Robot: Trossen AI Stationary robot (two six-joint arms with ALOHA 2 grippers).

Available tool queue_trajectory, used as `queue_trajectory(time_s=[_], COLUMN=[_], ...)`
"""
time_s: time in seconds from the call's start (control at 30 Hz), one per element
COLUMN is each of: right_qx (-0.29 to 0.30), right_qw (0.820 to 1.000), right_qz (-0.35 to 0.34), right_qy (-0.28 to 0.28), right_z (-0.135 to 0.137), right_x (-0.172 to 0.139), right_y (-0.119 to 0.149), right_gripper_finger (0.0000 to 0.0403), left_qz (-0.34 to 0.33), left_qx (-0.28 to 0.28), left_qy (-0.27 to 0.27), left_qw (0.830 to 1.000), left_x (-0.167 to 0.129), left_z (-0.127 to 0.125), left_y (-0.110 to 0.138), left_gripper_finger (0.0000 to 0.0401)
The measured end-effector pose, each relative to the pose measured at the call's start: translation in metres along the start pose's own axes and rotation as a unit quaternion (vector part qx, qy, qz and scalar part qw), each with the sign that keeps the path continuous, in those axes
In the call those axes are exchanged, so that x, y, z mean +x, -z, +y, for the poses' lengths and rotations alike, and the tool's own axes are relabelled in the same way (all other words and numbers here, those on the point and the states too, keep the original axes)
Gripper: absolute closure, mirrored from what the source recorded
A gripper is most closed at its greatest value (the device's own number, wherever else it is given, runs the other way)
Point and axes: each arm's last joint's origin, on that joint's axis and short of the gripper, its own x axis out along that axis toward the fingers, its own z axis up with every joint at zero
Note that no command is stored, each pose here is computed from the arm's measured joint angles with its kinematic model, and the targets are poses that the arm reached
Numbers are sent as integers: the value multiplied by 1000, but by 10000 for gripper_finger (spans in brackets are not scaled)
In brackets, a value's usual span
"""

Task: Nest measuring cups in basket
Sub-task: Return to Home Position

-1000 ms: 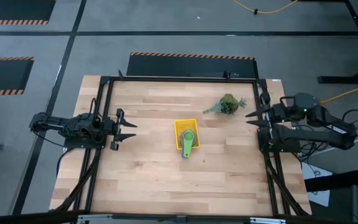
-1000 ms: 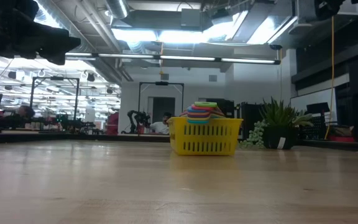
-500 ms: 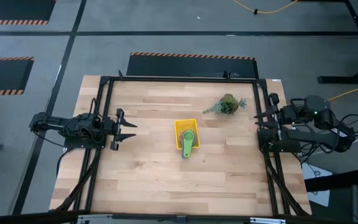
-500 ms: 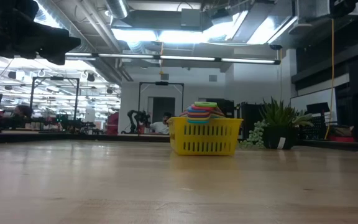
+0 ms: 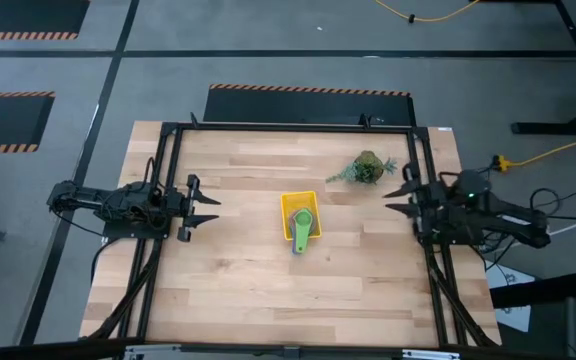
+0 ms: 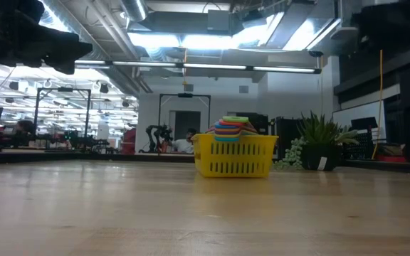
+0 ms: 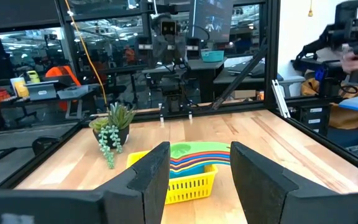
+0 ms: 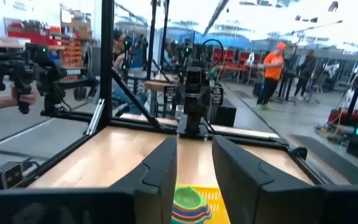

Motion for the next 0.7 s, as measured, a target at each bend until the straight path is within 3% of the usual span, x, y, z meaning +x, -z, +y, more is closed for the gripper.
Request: queue_trajectory(time_s=[0.3,0.7], right_qx=[33,58], right_qw=[999,998], right_qz=[-34,25], right_qy=[1,10], right_z=[0,0], right_x=[12,13], right_y=[48,63], right_gripper_finger=[295,295], left_qz=[0,9], left_qx=[0,4], left_qy=[0,-41], left_qw=[1000,999], left_x=[0,0], left_z=[0,2], left_y=[0,1], left_gripper_finger=[241,241])
